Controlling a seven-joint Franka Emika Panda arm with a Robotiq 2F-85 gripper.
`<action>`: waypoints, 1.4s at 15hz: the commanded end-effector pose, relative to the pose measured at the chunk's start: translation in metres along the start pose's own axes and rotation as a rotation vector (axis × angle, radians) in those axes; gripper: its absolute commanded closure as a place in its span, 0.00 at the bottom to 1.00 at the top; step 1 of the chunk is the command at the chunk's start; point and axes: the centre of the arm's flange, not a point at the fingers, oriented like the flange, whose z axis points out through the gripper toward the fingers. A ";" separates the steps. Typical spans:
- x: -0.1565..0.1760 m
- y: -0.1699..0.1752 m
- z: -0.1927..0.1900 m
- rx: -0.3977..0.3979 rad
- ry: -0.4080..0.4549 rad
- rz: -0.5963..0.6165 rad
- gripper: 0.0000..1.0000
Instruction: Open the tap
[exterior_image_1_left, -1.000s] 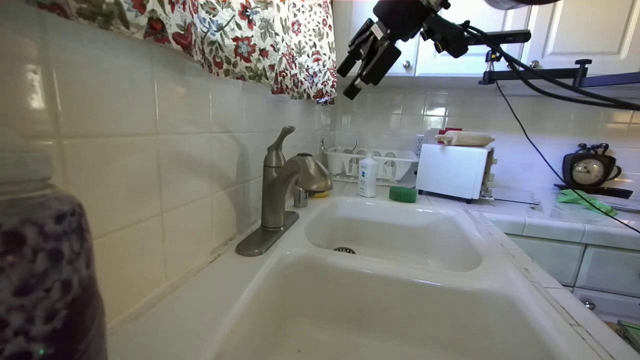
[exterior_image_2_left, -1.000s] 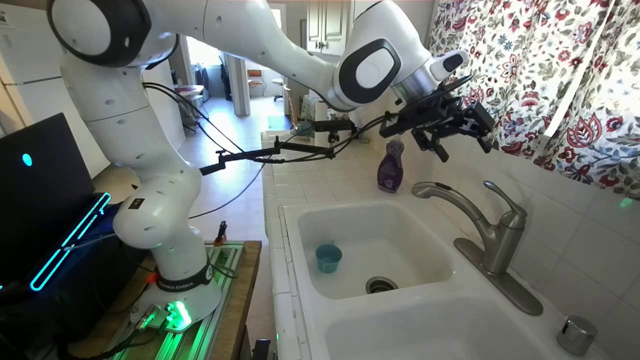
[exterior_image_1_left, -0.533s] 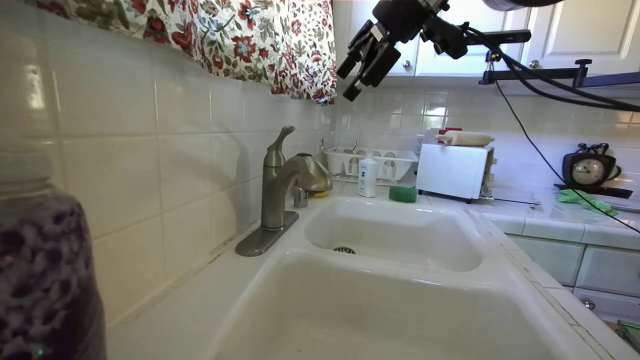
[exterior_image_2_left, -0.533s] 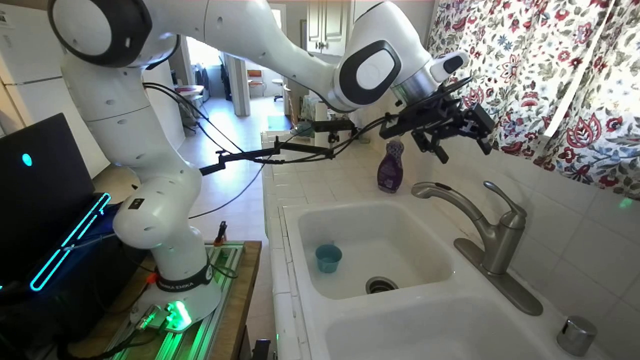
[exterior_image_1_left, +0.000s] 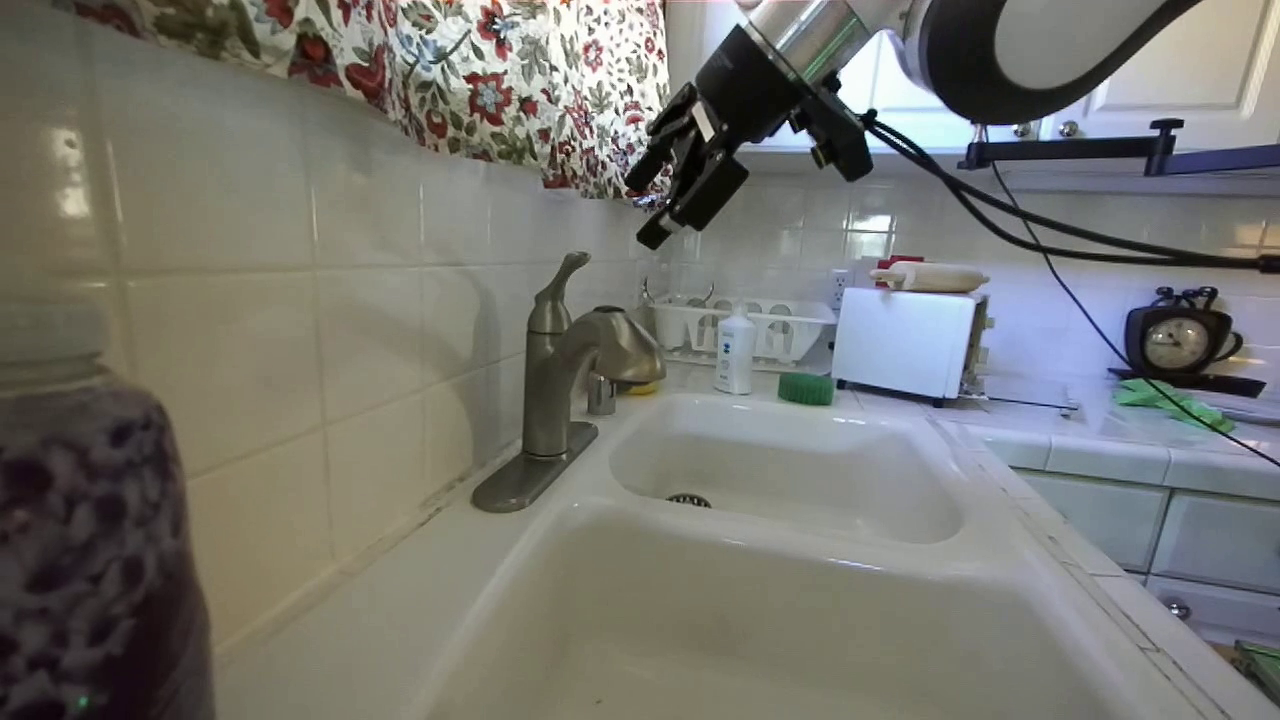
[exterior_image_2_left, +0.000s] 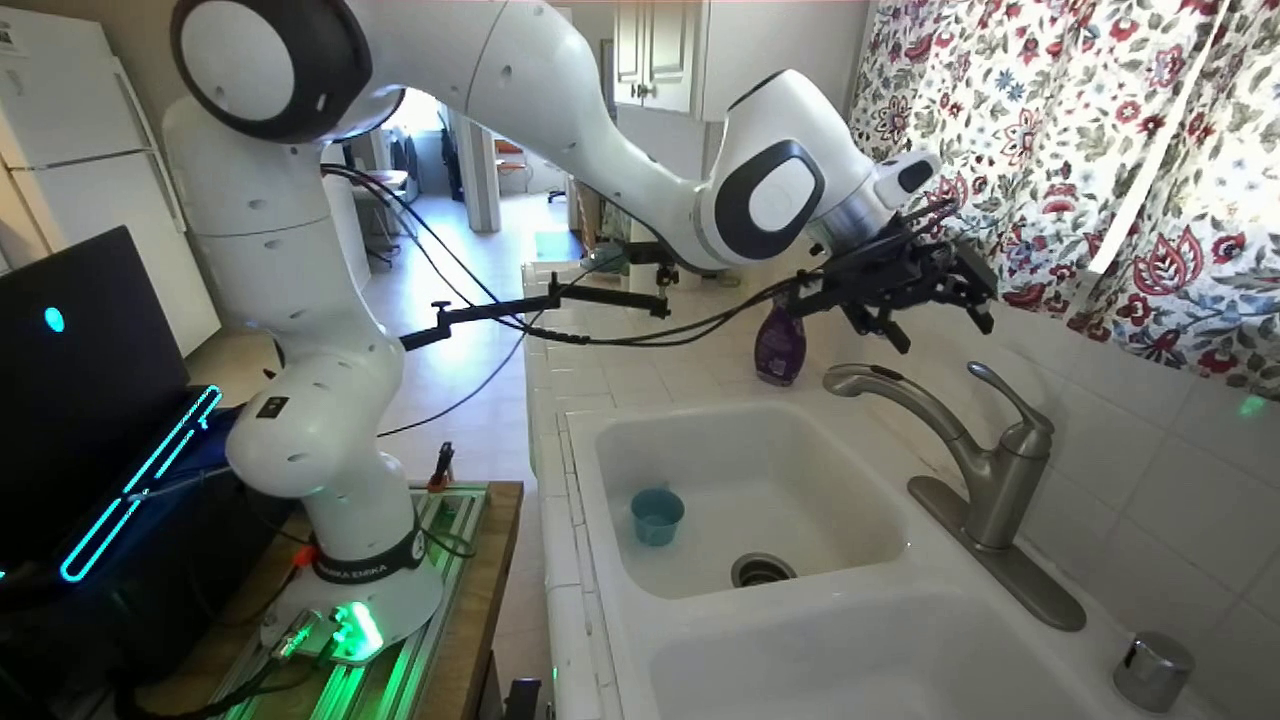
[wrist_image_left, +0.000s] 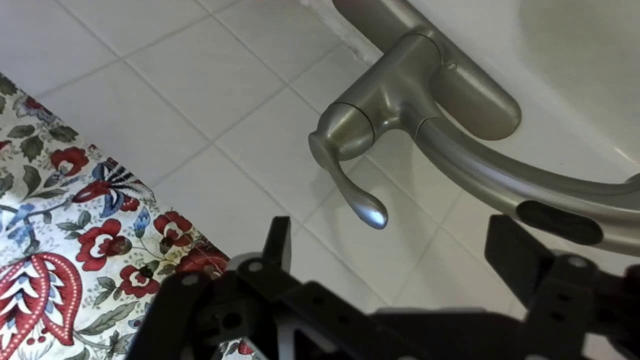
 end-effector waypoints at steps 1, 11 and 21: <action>0.013 -0.001 0.024 -0.072 0.031 -0.054 0.00; 0.023 -0.009 0.052 -0.078 0.039 -0.125 0.22; 0.024 -0.013 0.069 -0.099 0.086 -0.173 0.35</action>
